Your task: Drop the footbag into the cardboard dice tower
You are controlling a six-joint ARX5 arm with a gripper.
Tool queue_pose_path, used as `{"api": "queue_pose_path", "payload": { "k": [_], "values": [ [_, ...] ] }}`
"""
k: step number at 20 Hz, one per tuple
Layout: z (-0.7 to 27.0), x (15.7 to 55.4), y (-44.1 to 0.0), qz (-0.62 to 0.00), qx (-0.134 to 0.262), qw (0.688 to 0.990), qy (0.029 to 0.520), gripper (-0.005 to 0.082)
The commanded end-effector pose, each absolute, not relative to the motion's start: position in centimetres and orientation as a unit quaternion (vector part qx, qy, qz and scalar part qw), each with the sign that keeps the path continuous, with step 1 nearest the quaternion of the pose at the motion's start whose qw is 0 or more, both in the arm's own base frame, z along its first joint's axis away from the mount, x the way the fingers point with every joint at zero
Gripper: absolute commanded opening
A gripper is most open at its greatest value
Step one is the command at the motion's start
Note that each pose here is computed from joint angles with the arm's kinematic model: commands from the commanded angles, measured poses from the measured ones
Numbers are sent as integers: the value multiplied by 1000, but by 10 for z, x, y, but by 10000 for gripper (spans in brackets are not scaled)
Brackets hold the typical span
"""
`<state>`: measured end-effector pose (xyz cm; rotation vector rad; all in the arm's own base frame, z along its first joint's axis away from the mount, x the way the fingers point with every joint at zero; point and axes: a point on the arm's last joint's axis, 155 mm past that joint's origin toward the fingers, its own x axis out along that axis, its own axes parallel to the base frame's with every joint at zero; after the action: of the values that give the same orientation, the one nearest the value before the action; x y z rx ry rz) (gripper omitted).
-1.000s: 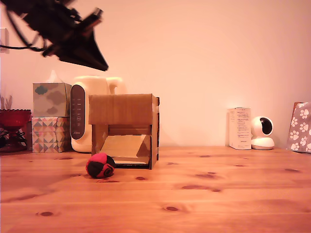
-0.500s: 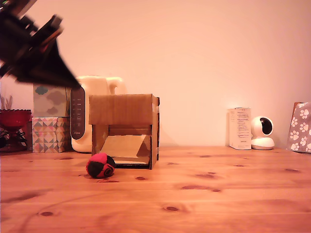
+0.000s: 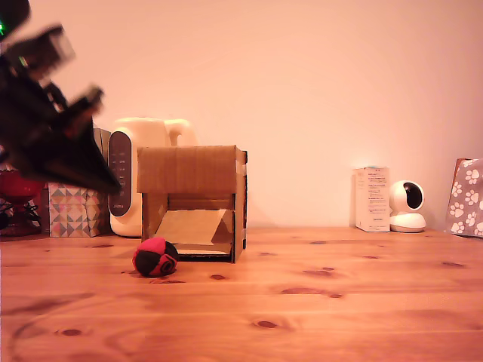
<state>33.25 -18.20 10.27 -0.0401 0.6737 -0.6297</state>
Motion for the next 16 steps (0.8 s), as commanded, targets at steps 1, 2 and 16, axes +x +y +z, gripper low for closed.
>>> {"api": "queue_pose_path", "payload": {
  "k": [1, 2, 16],
  "values": [
    [92, 333, -185, -308, -17, 893, 328, 95],
    [90, 336, -186, -309, -18, 893, 326, 291],
    [66, 385, -199, -314, 15, 917, 247, 744]
  ]
}}
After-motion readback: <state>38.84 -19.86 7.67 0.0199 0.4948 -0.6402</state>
